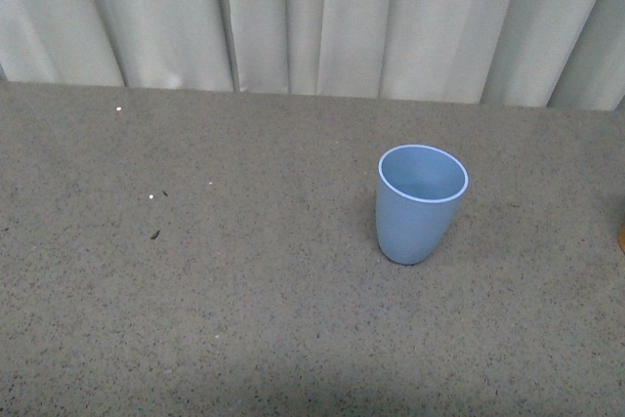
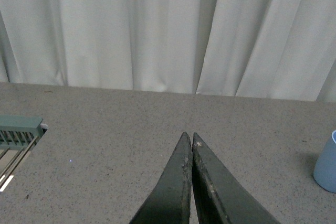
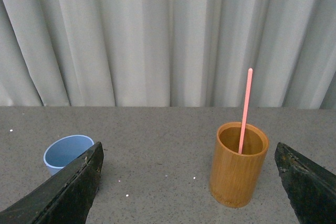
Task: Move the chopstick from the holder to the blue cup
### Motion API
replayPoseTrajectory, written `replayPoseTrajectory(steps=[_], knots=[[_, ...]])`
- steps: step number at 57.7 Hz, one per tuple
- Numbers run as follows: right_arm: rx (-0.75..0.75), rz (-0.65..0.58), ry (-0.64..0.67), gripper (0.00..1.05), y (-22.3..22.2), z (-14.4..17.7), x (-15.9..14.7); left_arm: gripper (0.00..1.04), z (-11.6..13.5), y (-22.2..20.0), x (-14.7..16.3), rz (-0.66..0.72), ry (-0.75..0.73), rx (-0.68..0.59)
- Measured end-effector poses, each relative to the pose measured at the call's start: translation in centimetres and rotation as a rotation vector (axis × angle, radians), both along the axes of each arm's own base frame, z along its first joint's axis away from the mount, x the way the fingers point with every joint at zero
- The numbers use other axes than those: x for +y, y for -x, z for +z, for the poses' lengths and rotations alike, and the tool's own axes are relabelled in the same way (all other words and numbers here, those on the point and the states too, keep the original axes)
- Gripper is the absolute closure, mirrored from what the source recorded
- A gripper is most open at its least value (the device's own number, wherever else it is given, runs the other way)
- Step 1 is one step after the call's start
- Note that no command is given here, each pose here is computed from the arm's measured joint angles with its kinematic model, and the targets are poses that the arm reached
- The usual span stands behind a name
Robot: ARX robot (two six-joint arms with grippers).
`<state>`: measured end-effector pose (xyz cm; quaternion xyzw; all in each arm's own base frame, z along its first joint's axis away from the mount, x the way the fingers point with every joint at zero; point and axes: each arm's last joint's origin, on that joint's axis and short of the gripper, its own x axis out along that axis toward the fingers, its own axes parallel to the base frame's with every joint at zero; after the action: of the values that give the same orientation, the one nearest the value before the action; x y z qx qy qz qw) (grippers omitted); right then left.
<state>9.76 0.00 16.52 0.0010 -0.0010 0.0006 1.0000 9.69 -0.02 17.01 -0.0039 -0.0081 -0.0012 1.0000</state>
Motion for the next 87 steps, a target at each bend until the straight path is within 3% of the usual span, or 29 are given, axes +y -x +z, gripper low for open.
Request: replayPoseTrajectory(steps=[27,44,51,57,68,87], knots=[[0.0,0.0,0.0,0.09,0.0,0.0,0.0,1.0,0.0,0.0,0.0,0.0,0.0,-0.001],[0.0,-0.001,0.0,0.09,0.0,0.0,0.0,0.48,0.0,0.0,0.0,0.0,0.0,-0.001],[-0.202,-0.192,-0.034,0.09,0.3,1.8,0.3,0.25,0.0,0.0,0.0,0.001,0.0,-0.001],[-0.194,-0.224,-0.047,0.09,0.2,1.9,0.3,0.05,0.0,0.0,0.0,0.0,-0.001,-0.002],[-0.047,-0.285,-0.071,0.09,-1.7,3.1,-1.5,0.07,0.0,0.0,0.0,0.0,-0.002,-0.002],[0.315,-0.316,-0.15,0.09,-9.5,5.7,-4.7,0.07,0.0,0.0,0.0,0.0,-0.002,-0.002]])
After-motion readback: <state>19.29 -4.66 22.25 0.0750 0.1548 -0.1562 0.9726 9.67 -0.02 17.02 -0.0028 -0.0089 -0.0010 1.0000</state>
